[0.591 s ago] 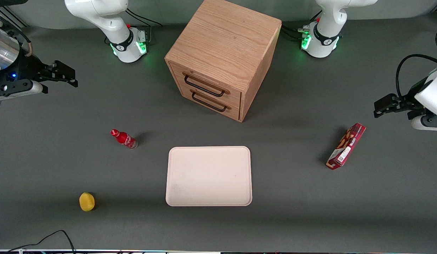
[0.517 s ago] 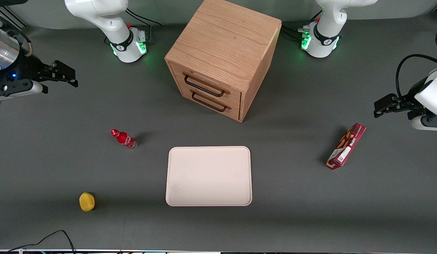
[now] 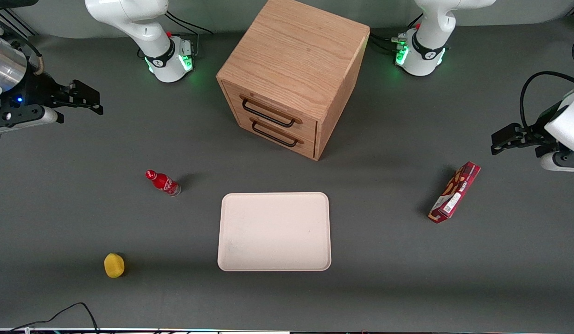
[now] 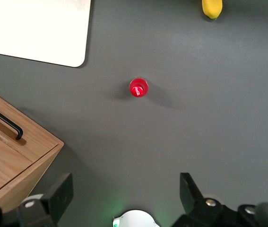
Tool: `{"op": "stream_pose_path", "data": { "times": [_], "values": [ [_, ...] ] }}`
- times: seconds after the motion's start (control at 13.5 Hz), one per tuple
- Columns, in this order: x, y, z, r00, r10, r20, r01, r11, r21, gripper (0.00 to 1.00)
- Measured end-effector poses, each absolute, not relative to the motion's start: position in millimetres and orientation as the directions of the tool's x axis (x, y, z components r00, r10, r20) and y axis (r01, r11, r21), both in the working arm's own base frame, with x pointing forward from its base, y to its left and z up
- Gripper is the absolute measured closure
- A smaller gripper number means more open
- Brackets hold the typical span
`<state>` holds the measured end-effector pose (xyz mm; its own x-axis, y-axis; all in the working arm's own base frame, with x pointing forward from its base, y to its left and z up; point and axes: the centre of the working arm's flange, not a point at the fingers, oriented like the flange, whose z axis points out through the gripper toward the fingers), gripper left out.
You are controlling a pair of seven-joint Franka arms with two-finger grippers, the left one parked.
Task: Open upper drawer
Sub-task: 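Move the right gripper toward the upper drawer's black handle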
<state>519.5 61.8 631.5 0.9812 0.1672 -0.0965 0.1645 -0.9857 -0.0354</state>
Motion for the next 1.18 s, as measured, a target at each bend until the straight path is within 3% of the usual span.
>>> {"op": "stream_pose_path", "data": {
  "times": [0.44,0.81,1.18],
  "values": [
    [529,157,591,0.947,0.293,-0.13,0.284,-0.955,-0.084,0.0],
    [538,232,542,0.862,0.481,-0.163,0.463,-0.876,-0.134,0.0],
    [547,258,524,0.793,0.594,-0.136,0.572,-0.802,-0.173,0.0]
  ]
}}
